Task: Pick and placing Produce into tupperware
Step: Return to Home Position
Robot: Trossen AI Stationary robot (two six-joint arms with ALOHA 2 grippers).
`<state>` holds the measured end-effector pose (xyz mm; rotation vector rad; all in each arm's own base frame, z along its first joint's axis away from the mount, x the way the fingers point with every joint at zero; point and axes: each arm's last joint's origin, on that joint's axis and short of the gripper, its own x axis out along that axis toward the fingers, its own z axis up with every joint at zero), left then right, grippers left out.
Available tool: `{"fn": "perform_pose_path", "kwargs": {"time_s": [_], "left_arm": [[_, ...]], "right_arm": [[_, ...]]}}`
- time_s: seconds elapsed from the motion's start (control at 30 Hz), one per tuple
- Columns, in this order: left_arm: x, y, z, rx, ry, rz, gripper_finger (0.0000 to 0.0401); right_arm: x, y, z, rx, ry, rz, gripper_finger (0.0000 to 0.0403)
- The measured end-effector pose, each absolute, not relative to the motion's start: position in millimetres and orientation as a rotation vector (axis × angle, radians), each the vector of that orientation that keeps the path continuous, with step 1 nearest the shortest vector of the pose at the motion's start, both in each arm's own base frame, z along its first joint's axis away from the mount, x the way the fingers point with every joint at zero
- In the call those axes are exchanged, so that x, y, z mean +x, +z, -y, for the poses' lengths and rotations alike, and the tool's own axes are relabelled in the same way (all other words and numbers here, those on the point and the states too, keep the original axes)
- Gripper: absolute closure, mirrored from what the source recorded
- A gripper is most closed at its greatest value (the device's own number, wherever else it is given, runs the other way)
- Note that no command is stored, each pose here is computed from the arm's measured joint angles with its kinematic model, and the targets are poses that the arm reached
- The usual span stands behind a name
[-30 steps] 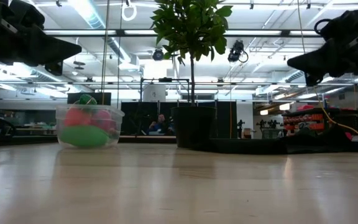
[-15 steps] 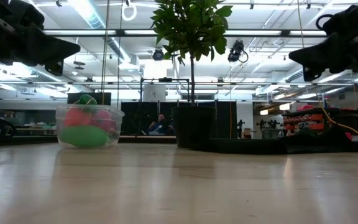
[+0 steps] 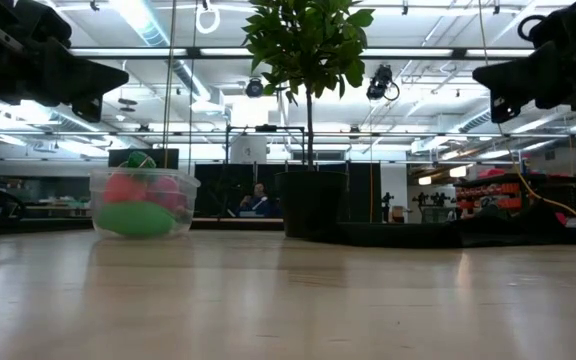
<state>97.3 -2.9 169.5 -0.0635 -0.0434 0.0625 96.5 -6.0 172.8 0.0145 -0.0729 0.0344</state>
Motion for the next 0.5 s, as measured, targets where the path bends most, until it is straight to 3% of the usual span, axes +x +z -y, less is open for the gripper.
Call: {"fn": "perform_pose_path", "kwargs": {"time_s": [0.5], "left_arm": [[97.3, 170.5, 2.9, -0.073, 0.062, 0.055, 0.0396]], "right_arm": [[96.6, 171.3, 6.1, 0.101, 0.033, 0.056, 0.039]]}}
